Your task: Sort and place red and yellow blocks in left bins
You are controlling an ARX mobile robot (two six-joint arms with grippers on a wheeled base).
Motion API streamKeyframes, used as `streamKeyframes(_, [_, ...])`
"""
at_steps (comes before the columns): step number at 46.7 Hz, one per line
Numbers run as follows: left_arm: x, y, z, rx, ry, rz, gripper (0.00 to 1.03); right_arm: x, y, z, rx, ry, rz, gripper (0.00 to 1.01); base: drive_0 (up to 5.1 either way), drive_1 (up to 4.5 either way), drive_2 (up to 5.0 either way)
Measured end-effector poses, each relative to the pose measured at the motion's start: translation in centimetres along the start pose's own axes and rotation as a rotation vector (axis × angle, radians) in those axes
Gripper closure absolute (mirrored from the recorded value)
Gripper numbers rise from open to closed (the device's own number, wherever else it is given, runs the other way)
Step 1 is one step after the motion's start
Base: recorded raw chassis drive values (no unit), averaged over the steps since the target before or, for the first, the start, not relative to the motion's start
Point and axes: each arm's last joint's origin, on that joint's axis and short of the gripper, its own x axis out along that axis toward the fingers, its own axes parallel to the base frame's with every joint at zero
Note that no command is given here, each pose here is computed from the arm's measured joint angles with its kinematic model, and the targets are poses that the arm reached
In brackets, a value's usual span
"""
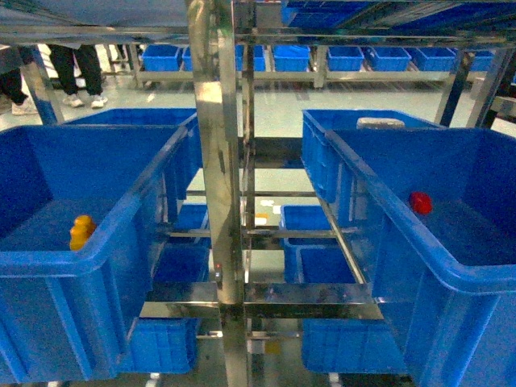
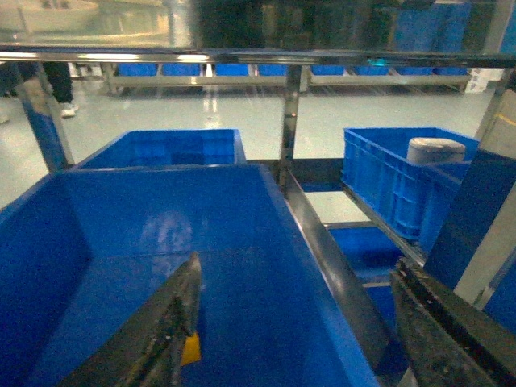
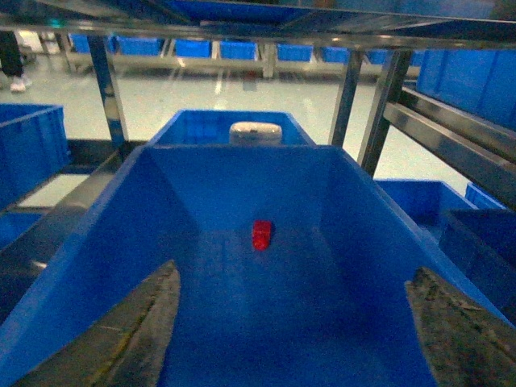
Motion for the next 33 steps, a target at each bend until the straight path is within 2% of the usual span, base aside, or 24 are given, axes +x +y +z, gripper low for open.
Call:
streamKeyframes(4, [-1.2,0.7,-0.1,-0.002,-0.028,0.048,0.52,-1.9,0.9,-1.0,0.014,-0.053,0.015,0.33,0.0,0.00,0.0])
streamKeyframes(12, [-3.0,0.4,-1.0,0.000,-0.031,0.029,0.81,-4.0,1.7,-0.7,0.018,-0.104,0.022,0.62,0.0,0.00,0.0])
streamKeyframes(17, [-4.2,0.4,-1.7,-0.002,-0.021,0.029,1.02,-5.4,2.0,-1.6,0.023,-0.079,0.011,0.84,0.0,0.00,0.0])
streamKeyframes(19, [-4.5,0.4,-1.8,0.000,-0.026,0.029,1.01,-5.9,2.1,-1.9,0.021,-0.112,0.014,0.91,0.0,0.00,0.0])
streamKeyframes(21, [-5.0,0.4,-1.9,0.000,-0.031,0.029,1.01,-6.2,2.4,-2.4,0.022,-0.090,0.015,1.00,0.0,0.00,0.0])
streamKeyframes(22, [-5.2,0.4,-1.9,0.000,-0.033,0.029,1.01,-6.5,2.7,-2.7,0.026,-0.073,0.003,0.99,0.0,0.00,0.0])
streamKeyframes(26, [-5.9,0.4,-2.3,0.000,-0.027,0.029,1.01,-7.5,3.5,-2.9,0.024,-0.065,0.036,0.99,0.0,0.00,0.0])
streamKeyframes(33, [-7.0,0.3,-2.7,0.000,-0.027,0.030,1.01,-8.6,3.3,-2.6,0.026,-0.090,0.017,0.99,0.0,0.00,0.0])
